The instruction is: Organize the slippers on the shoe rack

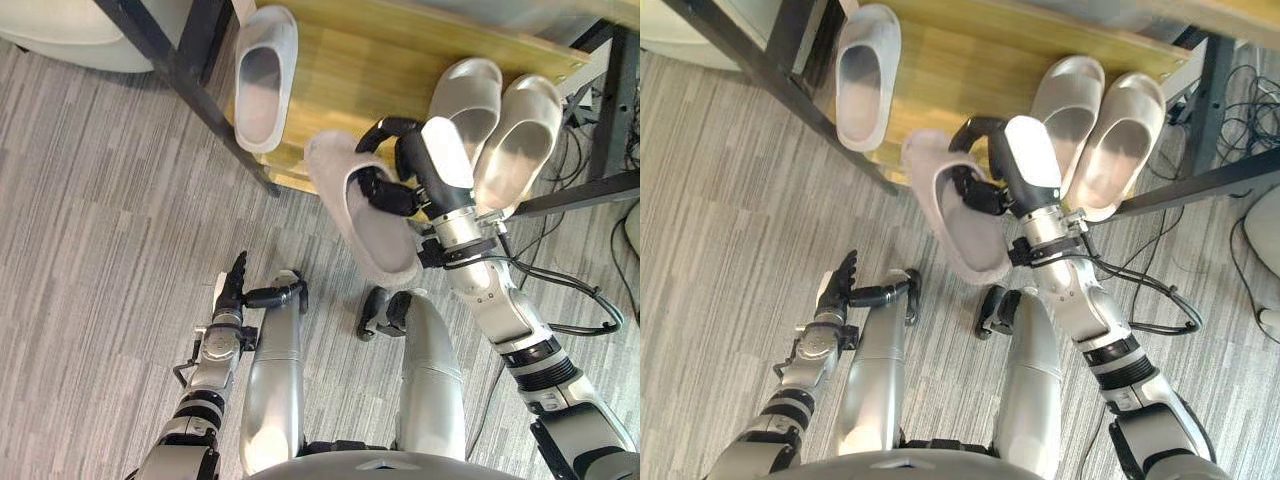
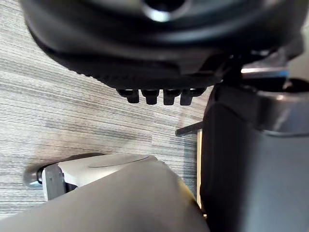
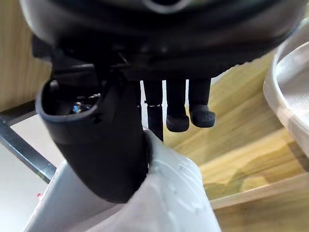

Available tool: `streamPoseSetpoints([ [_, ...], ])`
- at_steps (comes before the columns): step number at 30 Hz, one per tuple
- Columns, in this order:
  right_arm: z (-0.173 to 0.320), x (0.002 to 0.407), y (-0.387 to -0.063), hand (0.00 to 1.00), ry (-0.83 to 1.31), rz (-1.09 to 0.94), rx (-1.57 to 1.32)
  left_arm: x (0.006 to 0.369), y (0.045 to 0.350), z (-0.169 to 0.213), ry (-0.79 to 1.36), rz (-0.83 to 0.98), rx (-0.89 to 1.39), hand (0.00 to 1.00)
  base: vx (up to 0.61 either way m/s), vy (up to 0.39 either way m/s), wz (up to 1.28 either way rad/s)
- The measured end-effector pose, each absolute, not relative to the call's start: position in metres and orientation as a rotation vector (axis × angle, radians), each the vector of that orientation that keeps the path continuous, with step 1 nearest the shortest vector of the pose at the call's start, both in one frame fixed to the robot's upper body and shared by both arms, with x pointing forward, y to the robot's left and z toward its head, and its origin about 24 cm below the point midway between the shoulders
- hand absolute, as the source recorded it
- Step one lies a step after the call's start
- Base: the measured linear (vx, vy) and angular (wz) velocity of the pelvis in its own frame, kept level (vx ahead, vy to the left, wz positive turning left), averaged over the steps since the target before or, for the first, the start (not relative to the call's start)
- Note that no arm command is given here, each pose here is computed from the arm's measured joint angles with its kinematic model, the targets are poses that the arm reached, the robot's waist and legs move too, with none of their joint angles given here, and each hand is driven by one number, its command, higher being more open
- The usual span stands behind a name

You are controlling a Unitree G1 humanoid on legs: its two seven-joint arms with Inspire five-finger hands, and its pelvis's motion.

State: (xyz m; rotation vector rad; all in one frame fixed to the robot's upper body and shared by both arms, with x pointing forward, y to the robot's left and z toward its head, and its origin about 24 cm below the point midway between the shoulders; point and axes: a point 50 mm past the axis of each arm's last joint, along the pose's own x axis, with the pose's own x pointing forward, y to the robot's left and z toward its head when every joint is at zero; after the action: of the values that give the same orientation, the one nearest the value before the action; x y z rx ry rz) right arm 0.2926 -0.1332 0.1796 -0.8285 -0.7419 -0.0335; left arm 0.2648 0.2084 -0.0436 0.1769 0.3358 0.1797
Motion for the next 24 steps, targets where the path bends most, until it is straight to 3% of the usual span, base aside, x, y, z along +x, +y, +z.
streamPoseSetpoints([
  [12,0.231,0.301,-0.140,0.00,-0.870,-0.369,-0.688,0.271,0.204,-0.032,0.277,0.195,0.145,1.00,-0.02,-0.015,0.06],
  [24,0.238,0.343,-0.150,0.00,-0.721,-0.502,-0.622,0.272,0.201,-0.031,0.270,0.222,0.136,1.00,0.00,-0.005,0.03],
])
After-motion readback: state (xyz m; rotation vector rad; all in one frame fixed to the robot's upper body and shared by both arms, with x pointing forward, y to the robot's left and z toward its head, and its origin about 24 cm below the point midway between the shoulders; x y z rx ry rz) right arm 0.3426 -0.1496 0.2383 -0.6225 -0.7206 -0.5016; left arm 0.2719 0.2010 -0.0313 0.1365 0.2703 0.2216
